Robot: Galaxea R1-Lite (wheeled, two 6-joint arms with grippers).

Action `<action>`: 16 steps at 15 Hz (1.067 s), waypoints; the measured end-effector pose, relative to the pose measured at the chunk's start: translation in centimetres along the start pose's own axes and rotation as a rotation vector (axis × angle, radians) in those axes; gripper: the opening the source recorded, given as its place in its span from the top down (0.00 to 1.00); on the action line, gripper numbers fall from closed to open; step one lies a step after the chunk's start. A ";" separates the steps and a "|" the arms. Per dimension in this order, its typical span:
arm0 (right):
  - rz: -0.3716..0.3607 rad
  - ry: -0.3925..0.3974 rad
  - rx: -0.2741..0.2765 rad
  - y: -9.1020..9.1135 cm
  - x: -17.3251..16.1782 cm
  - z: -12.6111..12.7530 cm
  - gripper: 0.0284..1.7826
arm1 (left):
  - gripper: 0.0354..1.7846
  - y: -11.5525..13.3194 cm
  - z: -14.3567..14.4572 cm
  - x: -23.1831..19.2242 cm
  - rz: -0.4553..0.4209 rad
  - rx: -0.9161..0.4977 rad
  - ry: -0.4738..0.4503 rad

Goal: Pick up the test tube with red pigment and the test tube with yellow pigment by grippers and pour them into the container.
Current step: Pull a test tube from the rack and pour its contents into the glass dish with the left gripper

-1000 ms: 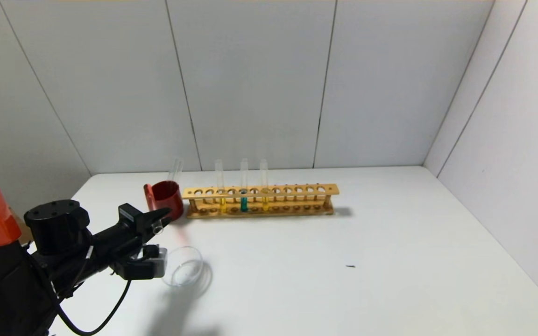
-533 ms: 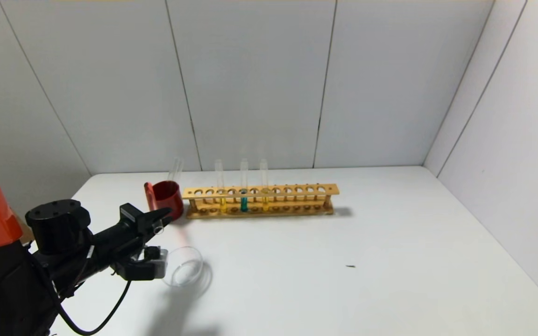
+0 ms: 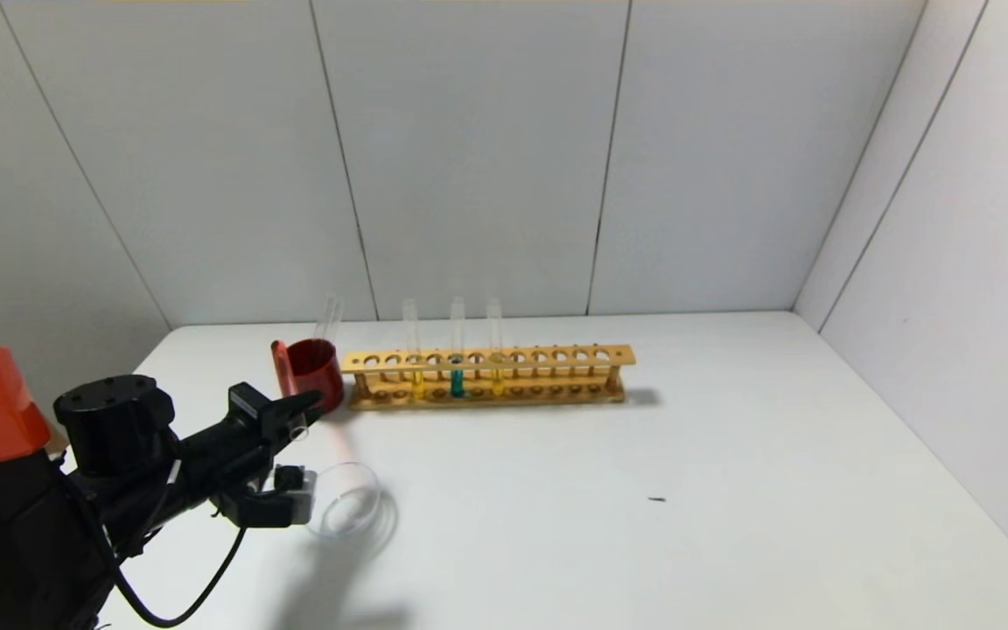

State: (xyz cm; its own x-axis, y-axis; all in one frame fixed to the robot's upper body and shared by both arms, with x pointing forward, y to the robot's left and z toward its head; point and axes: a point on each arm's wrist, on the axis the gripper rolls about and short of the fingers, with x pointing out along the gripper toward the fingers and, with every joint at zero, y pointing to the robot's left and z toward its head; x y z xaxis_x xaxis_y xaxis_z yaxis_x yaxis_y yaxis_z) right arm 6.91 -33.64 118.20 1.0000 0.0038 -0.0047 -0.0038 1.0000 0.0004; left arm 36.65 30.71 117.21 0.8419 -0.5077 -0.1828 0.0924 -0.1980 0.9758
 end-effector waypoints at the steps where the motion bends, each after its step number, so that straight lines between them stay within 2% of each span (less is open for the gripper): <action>1: 0.000 0.000 0.000 0.0 0.0 0.0 0.02 | 0.82 -0.1 0.0 0.1 -0.003 0.002 0.005; 16: 0.000 0.000 0.000 0.0 0.0 0.0 0.02 | 0.82 -0.5 -0.2 0.7 -0.013 0.069 0.018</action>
State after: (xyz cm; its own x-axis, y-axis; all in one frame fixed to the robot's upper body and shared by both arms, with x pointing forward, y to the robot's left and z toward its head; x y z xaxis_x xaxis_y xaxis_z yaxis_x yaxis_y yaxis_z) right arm 6.91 -33.64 118.21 1.0000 0.0038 -0.0043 -0.0038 1.0000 0.0000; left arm 37.32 30.63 116.65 0.8501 -0.4900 -0.1929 0.0675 -0.2619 0.9627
